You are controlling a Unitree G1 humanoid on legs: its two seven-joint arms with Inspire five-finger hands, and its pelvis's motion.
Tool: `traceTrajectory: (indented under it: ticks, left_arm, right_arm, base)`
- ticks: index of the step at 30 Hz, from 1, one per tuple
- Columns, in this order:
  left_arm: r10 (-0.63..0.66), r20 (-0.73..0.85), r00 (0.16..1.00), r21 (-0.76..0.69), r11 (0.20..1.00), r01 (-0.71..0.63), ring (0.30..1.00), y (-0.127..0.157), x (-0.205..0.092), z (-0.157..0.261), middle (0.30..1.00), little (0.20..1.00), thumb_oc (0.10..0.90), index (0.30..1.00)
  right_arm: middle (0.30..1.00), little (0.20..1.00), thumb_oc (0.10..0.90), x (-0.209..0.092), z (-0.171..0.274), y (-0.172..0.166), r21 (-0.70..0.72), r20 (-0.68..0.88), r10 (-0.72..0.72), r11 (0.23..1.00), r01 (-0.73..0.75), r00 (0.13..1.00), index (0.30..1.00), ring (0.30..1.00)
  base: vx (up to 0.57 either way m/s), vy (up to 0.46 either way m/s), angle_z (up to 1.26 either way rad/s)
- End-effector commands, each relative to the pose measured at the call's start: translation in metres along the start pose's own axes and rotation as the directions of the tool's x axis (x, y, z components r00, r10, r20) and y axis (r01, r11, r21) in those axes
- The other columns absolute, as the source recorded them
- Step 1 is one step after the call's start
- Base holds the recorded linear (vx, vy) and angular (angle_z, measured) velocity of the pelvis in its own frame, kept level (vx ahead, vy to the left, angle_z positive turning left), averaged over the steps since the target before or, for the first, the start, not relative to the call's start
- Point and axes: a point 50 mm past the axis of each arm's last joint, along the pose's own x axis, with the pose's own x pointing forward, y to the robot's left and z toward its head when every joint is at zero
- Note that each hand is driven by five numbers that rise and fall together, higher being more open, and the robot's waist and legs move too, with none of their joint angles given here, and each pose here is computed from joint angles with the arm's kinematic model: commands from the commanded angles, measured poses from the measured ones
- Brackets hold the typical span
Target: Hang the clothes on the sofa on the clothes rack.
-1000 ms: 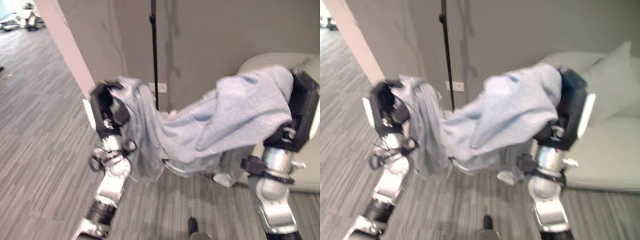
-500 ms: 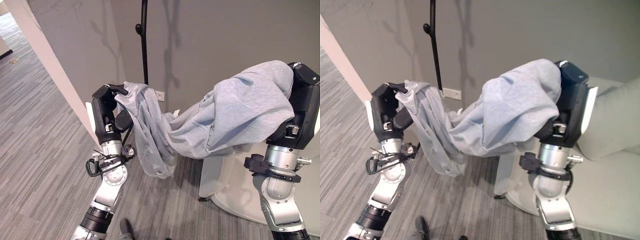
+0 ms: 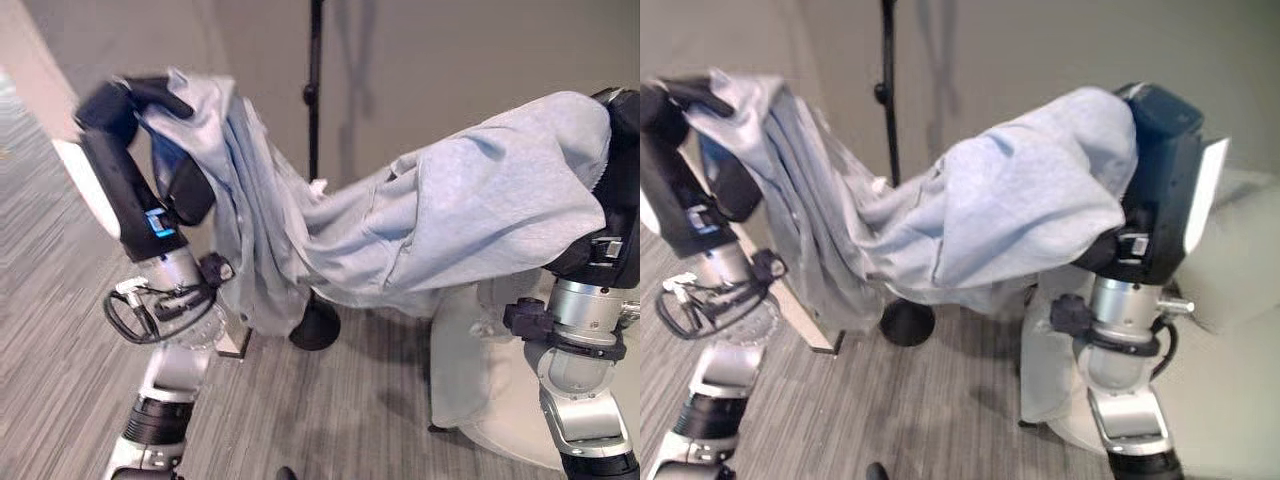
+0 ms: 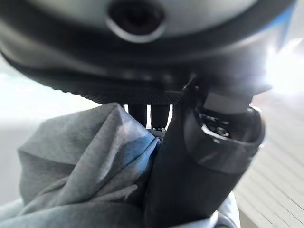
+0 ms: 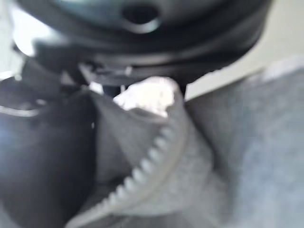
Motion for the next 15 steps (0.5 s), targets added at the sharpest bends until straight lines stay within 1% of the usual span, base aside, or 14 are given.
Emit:
traceTrajectory:
  ticks: [1,3,7,9,11,12,13,15]
  left_arm:
    - [0.038,0.157,0.987,-0.02,0.999,-0.035,0.3,-0.006,0.029,0.011,0.3,0.3,0.4,0.3]
    - [0.032,0.159,0.987,-0.007,0.999,-0.032,0.3,-0.012,0.039,0.008,0.3,0.3,0.4,0.3]
    - [-0.025,0.163,0.986,-0.014,1.0,0.028,0.3,-0.039,0.057,0.008,0.3,0.3,0.4,0.3]
    - [-0.05,0.167,0.985,-0.036,0.998,0.057,0.3,-0.054,0.066,0.011,0.3,0.3,0.4,0.3]
    - [-0.08,0.201,0.976,0.015,0.997,0.078,0.3,-0.065,0.087,0.013,0.3,0.3,0.4,0.3]
    - [-0.091,0.215,0.972,0.089,0.993,0.073,0.3,-0.062,0.102,0.009,0.3,0.3,0.4,0.3]
    - [-0.088,0.217,0.972,0.09,0.993,0.07,0.3,-0.062,0.103,0.009,0.3,0.3,0.4,0.3]
    - [-0.108,0.222,0.969,0.157,0.985,0.073,0.3,-0.061,0.114,0.005,0.3,0.3,0.4,0.3]
  right_arm:
    - [0.3,0.3,0.4,0.033,0.012,-0.016,-0.031,0.181,-0.071,0.996,0.078,0.981,0.3,0.3]
    - [0.3,0.3,0.4,0.043,0.007,-0.018,-0.085,0.18,-0.066,0.993,0.082,0.981,0.3,0.3]
    - [0.3,0.3,0.4,0.058,-0.005,-0.021,-0.188,0.153,-0.032,0.98,0.061,0.988,0.3,0.3]
    - [0.3,0.3,0.4,0.068,-0.004,-0.026,-0.235,0.171,-0.031,0.969,0.072,0.985,0.3,0.3]
    - [0.3,0.3,0.4,0.09,-0.008,-0.031,-0.266,0.178,-0.033,0.961,0.081,0.983,0.3,0.3]
    - [0.3,0.3,0.4,0.098,-0.013,-0.03,-0.273,0.161,-0.024,0.96,0.068,0.987,0.3,0.3]
    - [0.3,0.3,0.4,0.1,-0.013,-0.03,-0.271,0.164,-0.024,0.96,0.068,0.986,0.3,0.3]
    - [0.3,0.3,0.4,0.104,-0.016,-0.031,-0.297,0.143,0.001,0.954,0.042,0.99,0.3,0.3]
  base:
    - [0.11,0.105,0.08]
    - [0.12,0.146,0.01]
    - [0.12,0.218,-0.07]
    - [0.09,0.293,0.17]
    - [0.06,0.365,0.19]
    - [0.03,0.2,0.31]
    - [0.09,0.119,0.17]
    - [0.11,-0.035,-0.41]
